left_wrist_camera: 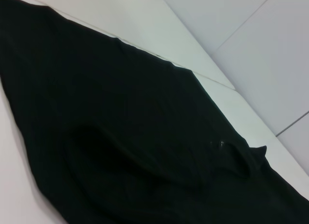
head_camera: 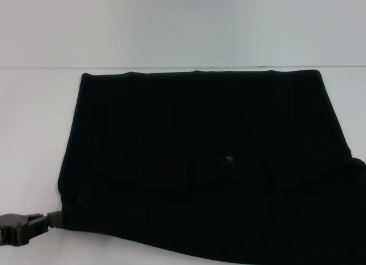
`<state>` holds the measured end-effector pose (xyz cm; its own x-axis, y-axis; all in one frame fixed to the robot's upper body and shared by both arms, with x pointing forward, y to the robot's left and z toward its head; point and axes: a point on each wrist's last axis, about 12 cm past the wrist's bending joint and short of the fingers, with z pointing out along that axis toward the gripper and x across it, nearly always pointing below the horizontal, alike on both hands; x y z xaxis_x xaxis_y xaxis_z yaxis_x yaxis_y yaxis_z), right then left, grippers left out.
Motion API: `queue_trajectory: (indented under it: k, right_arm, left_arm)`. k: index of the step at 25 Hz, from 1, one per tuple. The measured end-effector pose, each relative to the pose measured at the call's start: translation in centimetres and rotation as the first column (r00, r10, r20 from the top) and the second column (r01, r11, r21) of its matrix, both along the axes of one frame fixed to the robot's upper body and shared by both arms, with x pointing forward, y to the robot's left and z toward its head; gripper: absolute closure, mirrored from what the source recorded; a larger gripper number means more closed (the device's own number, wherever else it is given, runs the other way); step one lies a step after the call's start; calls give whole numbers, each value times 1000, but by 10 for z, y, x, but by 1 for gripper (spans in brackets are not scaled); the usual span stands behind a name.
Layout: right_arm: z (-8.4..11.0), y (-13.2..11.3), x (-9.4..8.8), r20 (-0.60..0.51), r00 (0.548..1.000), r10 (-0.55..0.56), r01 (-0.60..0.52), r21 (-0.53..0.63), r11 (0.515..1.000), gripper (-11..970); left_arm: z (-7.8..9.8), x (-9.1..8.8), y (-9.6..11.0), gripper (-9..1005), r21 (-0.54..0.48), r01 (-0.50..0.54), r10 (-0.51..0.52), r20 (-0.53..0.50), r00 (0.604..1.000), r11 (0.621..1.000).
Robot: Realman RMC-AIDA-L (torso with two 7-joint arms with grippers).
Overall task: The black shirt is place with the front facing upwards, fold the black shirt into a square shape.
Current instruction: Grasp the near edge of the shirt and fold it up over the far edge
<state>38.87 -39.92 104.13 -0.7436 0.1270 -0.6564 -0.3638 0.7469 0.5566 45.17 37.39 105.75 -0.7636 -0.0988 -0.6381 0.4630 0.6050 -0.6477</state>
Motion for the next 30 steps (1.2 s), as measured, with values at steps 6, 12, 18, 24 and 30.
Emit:
queue_trajectory:
  k: [6, 12, 18, 24, 30]
  right_arm:
    - [11, 4, 28, 41, 998, 39, -38, -6, 999, 833]
    - [36, 7, 79, 86, 994, 69, -67, -22, 998, 825]
    - [68, 10, 142, 127, 990, 59, -50, -72, 996, 817]
    - [88, 27, 208, 125, 992, 36, -16, -155, 988, 808]
    - [94, 60, 262, 158, 987, -2, 49, -295, 954, 800]
  left_arm:
    - [7, 17, -5, 998, 3, 6, -6, 22, 1000, 1000]
    - [23, 60, -12, 997, 14, -42, 41, 73, 996, 999]
    - [45, 116, -21, 998, 54, -126, 119, 119, 986, 991]
    - [61, 167, -37, 997, 122, -242, 218, 184, 959, 963]
    - [64, 200, -52, 997, 203, -345, 294, 245, 924, 916]
